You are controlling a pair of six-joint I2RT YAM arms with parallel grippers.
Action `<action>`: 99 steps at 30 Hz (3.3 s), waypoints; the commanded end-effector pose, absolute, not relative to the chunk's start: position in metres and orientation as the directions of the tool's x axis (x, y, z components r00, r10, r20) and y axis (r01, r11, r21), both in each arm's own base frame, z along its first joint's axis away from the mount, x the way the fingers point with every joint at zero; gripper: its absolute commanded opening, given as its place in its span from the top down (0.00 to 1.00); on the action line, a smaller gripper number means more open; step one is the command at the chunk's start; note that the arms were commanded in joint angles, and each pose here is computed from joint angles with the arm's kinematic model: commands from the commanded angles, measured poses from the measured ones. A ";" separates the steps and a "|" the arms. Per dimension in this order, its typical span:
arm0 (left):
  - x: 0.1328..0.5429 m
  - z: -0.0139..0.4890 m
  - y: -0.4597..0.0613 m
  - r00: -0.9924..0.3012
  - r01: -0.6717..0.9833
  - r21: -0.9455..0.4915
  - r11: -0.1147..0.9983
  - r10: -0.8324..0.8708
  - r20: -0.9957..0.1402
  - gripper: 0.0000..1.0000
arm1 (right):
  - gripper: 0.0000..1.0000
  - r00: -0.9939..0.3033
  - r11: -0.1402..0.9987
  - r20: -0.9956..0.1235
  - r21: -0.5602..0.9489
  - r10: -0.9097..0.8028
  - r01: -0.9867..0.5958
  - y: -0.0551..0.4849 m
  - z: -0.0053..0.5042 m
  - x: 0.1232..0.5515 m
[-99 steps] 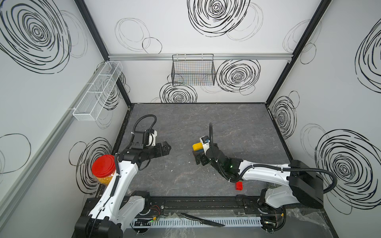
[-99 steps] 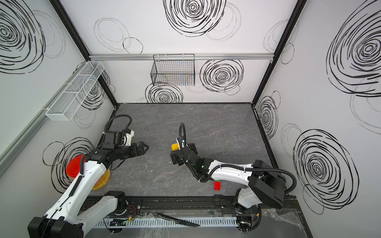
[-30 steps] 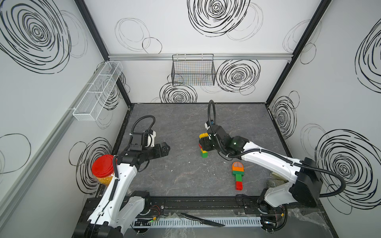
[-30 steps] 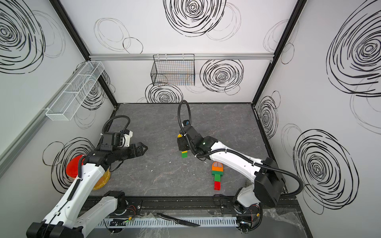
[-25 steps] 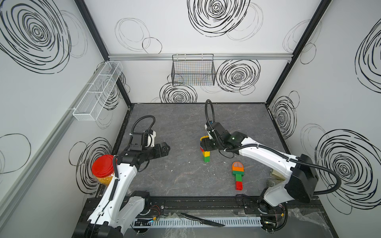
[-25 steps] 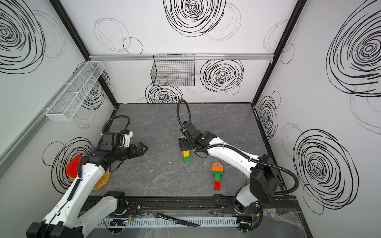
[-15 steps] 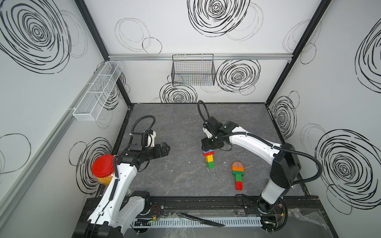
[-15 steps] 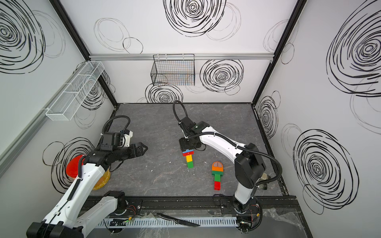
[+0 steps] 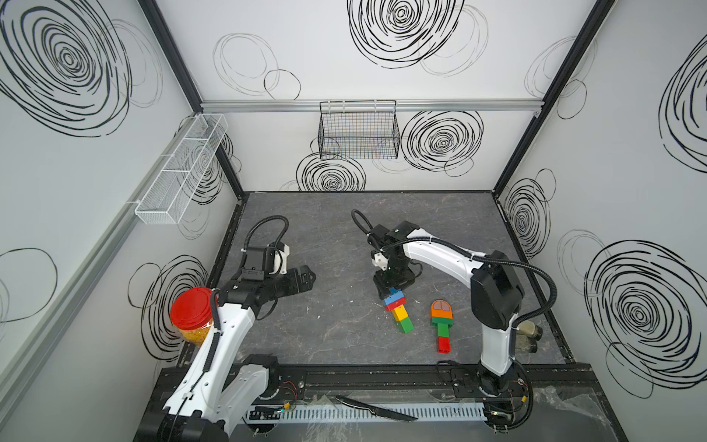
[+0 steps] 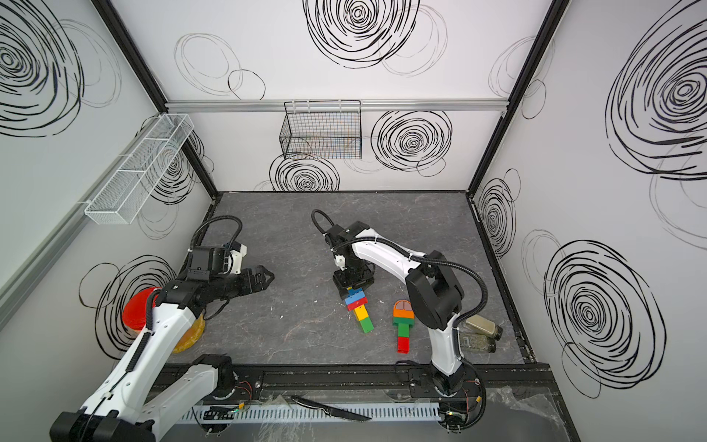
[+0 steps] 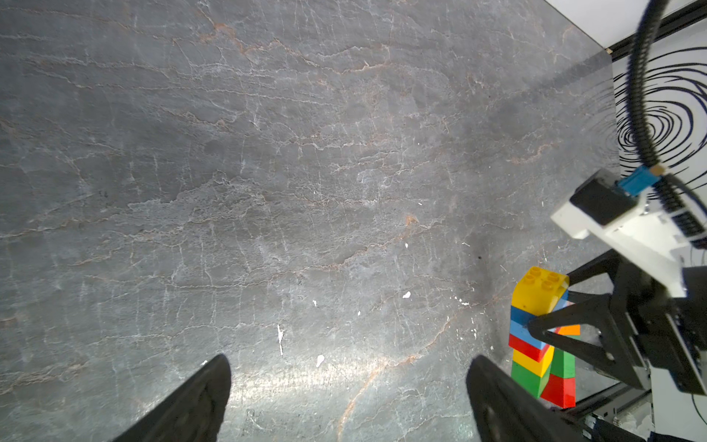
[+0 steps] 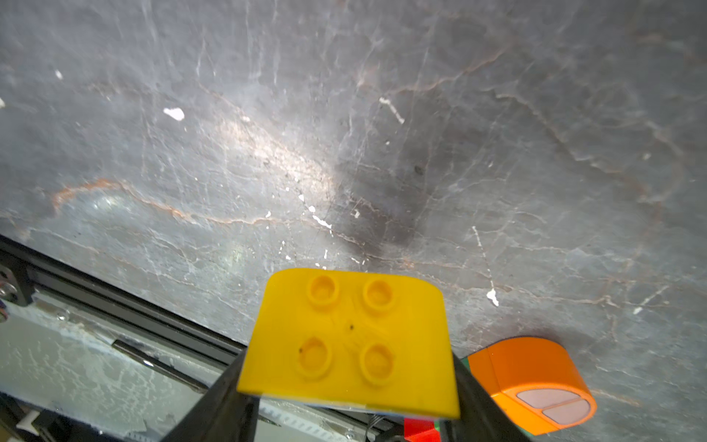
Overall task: Assemble an ice cream with lego
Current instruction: Adjust the lego brick at the center of the board.
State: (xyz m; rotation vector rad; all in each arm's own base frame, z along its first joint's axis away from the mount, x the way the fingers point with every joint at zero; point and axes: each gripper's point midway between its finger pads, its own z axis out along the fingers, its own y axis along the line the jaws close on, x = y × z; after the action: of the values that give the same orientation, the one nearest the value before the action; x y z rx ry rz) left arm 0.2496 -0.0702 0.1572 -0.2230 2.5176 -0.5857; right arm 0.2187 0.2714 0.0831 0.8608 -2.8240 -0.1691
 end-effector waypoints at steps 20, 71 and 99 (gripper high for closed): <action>0.252 0.159 -0.069 -0.832 -0.024 -0.448 0.894 -0.267 -0.486 0.01 | 0.73 -0.683 0.778 0.395 0.155 -0.614 -0.610 0.260 0.053 0.178; 0.250 0.162 -0.065 -0.826 -0.037 -0.443 0.896 -0.277 -0.490 0.01 | 0.15 -0.819 0.825 0.190 -0.068 -0.542 -0.562 0.243 0.043 0.213; 0.277 0.216 -0.019 -0.586 -0.154 -0.255 0.955 -0.296 -0.754 0.01 | 0.00 -0.862 0.907 -0.316 0.011 -0.396 -0.420 0.214 0.114 0.298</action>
State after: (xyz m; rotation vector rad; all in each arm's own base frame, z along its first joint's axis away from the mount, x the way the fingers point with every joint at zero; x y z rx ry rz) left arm 0.2598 -0.0356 0.1792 -0.2734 2.3723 -0.3037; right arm 0.2749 0.2149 0.0967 0.7379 -3.2471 -0.0361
